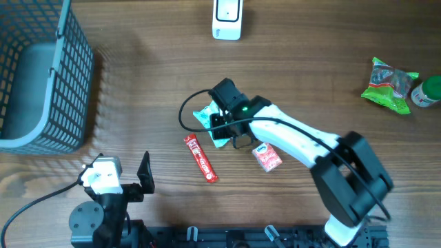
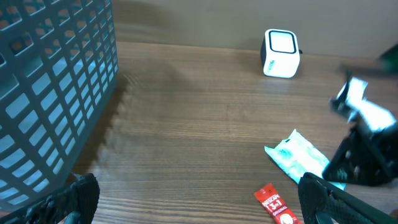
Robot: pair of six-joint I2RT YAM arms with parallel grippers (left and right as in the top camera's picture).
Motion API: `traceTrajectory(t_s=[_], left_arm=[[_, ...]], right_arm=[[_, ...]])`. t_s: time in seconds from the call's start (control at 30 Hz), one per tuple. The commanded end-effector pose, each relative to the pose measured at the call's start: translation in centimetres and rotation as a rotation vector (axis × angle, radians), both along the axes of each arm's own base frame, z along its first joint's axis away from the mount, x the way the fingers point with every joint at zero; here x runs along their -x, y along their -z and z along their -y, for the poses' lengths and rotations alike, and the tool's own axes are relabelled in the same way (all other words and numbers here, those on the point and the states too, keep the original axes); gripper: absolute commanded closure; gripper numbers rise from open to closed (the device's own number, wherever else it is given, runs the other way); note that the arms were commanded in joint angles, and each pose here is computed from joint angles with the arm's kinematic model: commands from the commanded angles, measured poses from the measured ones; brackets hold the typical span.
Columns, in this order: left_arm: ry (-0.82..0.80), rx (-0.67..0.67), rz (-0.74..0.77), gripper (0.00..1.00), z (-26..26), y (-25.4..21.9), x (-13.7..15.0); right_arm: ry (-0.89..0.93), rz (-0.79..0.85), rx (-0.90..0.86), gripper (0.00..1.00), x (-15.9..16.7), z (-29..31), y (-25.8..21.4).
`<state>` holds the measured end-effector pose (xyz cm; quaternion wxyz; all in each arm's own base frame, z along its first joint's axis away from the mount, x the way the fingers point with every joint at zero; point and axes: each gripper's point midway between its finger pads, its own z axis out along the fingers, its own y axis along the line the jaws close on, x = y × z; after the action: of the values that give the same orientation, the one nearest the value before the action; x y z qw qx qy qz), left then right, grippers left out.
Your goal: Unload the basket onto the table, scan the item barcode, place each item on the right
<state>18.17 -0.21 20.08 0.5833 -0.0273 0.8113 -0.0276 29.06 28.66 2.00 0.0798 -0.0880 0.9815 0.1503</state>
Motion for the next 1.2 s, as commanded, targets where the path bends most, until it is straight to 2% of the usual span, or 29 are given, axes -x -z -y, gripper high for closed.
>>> traceTrajectory(t_s=[0.0,0.2,0.43,0.53,0.73,0.97,1.17], left_arm=[[-0.007,0.006,-0.004,0.0,-0.1,0.3,0.0],[-0.007,0.006,-0.004,0.0,-0.1,0.3,0.0],[-0.007,0.006,-0.004,0.0,-0.1,0.3,-0.1],[-0.007,0.006,-0.003,0.0,-0.1,0.3,-0.1],[-0.007,0.006,-0.004,0.0,-0.1,0.3,0.0],[-0.007,0.006,-0.004,0.0,-0.1,0.3,0.0],[-0.007,0.006,-0.005,0.0,-0.1,0.3,0.0]], right_arm=[[0.012,-0.128,0.037,0.96,1.7,0.5,3.3],[-0.014,-0.151,-0.011,0.96,2.3,-0.3,2.5],[-0.039,-0.012,-0.105,0.96,1.0,-1.1,-3.6],[-0.021,0.052,-0.095,0.96,0.1,-0.7,-4.9],[-0.009,-0.006,-0.043,0.96,0.8,0.0,-2.0],[-0.024,-0.201,-0.04,0.96,3.5,-0.5,3.2],[-0.047,-0.161,-0.069,0.96,2.9,-0.9,1.6]])
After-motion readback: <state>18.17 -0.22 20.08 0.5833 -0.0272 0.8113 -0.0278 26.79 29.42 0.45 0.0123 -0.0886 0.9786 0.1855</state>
